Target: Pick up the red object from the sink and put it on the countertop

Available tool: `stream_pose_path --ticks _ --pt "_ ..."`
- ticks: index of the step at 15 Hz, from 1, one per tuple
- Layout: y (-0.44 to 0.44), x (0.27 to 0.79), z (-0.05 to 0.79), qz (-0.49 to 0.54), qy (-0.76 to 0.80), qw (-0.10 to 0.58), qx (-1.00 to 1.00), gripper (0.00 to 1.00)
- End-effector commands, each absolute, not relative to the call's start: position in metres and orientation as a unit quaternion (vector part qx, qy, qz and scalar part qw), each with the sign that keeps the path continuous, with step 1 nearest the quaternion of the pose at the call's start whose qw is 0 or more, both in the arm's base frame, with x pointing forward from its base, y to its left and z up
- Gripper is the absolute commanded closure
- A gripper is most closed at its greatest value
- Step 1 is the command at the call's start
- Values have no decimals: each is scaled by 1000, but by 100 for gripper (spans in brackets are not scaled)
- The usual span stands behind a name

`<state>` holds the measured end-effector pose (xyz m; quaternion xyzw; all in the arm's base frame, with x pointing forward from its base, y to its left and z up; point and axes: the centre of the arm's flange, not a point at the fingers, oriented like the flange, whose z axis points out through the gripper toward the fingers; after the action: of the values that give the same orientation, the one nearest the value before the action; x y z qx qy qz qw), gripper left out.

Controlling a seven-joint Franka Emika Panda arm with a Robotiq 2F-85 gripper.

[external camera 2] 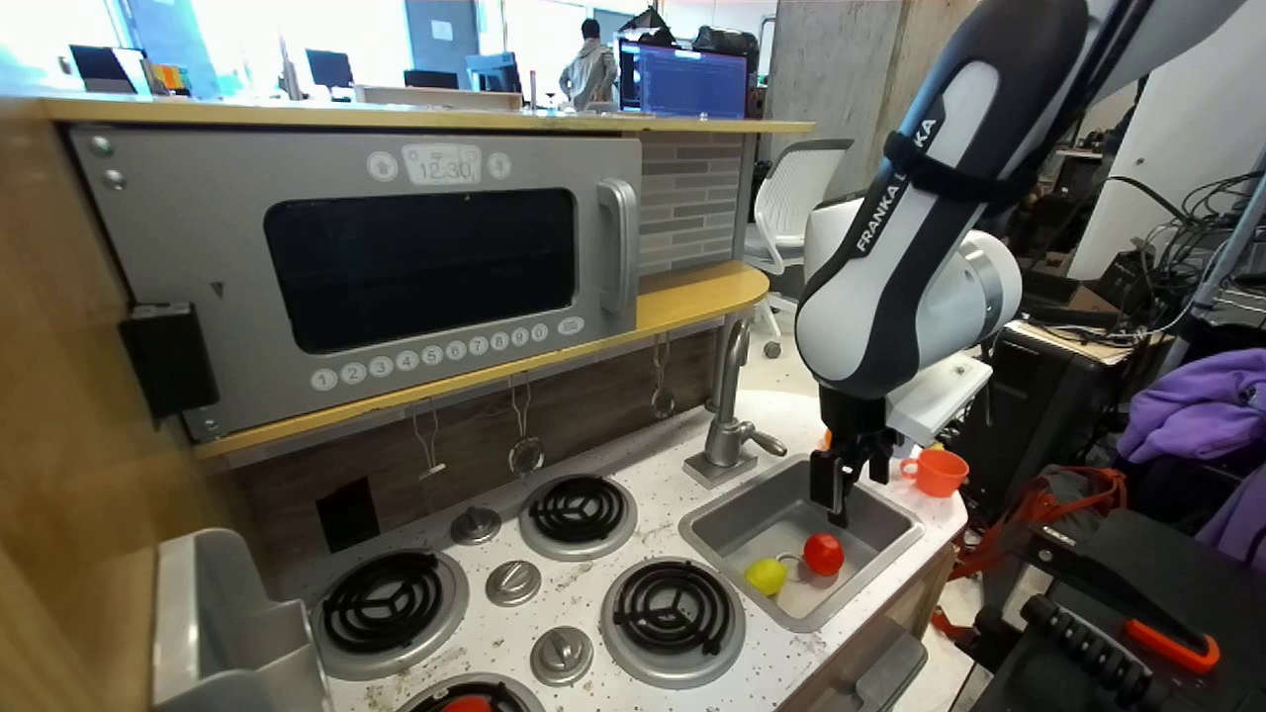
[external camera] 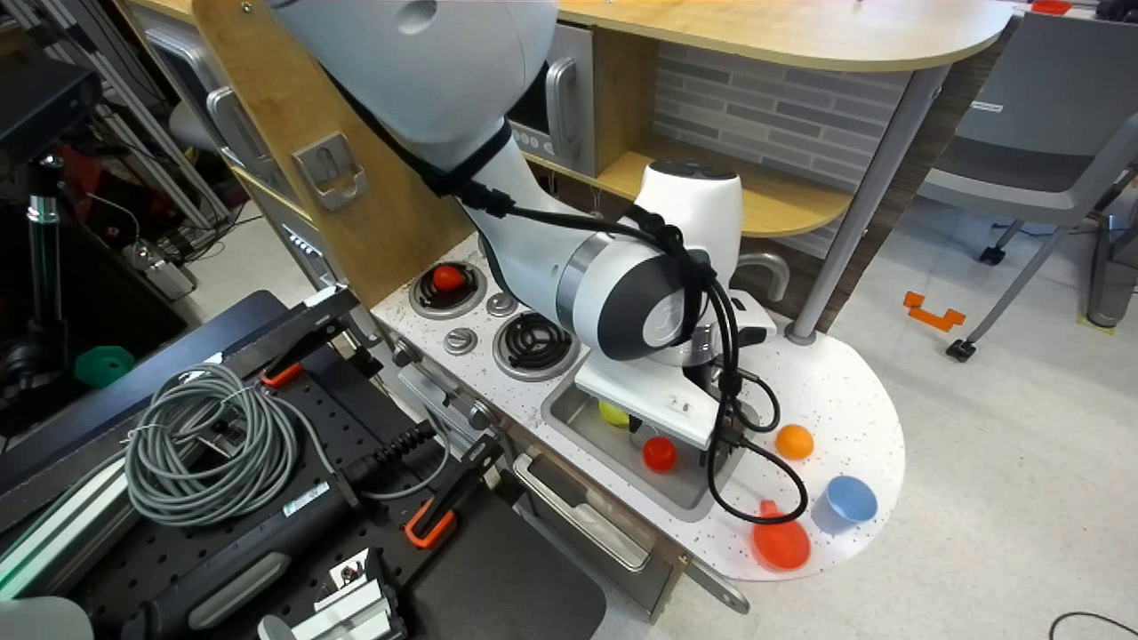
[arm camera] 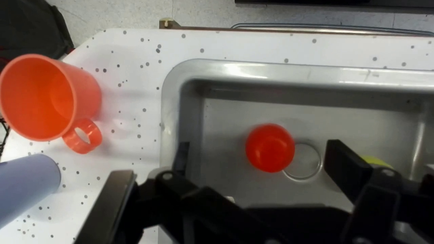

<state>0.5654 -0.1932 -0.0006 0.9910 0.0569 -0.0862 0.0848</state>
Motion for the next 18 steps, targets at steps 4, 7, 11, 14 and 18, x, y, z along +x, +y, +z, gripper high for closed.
stream_pose_path --ticks 4,7,11,14,18 --pt "-196 582 -29 -103 63 107 987 0" --pt "-192 583 -41 -109 65 107 986 0" --pt "-191 587 -55 -119 63 114 984 0" --pt "-193 592 -65 -126 57 119 983 0" --pt "-194 597 -79 -139 56 127 980 0"
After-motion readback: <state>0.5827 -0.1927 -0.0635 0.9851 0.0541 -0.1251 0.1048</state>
